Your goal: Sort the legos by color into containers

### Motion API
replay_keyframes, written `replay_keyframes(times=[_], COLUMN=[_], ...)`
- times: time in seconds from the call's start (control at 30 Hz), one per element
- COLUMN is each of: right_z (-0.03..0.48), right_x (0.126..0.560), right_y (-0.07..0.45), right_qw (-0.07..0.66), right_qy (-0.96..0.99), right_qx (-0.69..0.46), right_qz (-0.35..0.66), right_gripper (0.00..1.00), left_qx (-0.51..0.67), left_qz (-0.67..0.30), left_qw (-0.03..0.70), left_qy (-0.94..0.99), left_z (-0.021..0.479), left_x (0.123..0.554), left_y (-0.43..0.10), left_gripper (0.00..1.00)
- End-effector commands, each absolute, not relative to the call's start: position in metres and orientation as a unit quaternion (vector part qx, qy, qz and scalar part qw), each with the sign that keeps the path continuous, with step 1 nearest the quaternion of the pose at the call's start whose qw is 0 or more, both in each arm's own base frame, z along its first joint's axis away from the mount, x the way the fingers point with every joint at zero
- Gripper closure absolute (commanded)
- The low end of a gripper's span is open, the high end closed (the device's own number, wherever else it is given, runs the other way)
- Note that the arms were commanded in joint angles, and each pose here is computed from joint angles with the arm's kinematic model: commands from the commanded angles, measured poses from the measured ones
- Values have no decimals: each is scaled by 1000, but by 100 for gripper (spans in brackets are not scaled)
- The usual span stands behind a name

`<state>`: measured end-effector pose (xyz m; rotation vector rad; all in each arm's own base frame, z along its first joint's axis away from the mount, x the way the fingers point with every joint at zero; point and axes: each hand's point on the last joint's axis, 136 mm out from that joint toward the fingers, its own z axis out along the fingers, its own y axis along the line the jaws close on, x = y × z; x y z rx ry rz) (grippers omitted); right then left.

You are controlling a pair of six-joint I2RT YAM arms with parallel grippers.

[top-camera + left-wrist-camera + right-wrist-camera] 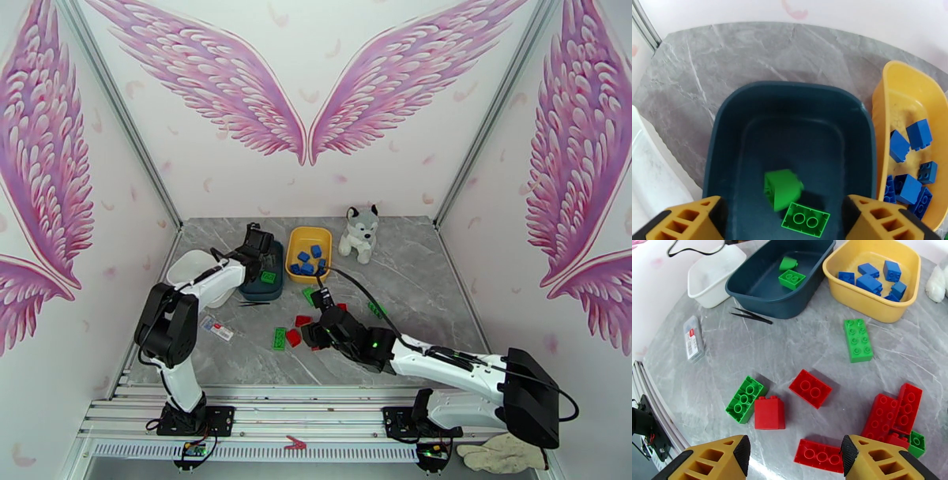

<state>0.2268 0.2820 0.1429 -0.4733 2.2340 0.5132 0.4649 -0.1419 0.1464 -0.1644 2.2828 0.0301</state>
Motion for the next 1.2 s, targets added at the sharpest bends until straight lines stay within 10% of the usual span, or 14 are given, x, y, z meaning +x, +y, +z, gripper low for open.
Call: replay_keyframes(times=[0.0, 0.63, 1.17], right_z=[142, 117, 117], right_x=[228, 205, 203], right_y=[271, 244, 253], right_qw=[399, 367, 360], right_qy=[879, 894, 892], right_qx=[-173, -166, -168], right_qz=[198, 195, 216], right_gripper=[30, 22, 22], left_qx=[-48, 82, 136], left_qz=[18, -39, -24], left_qw=[428, 337, 288], left_qy=[902, 937, 948], left_z=[173, 94, 70], left_x=[435, 243, 195], left_y=[-143, -199, -204], left_gripper=[18, 14, 21])
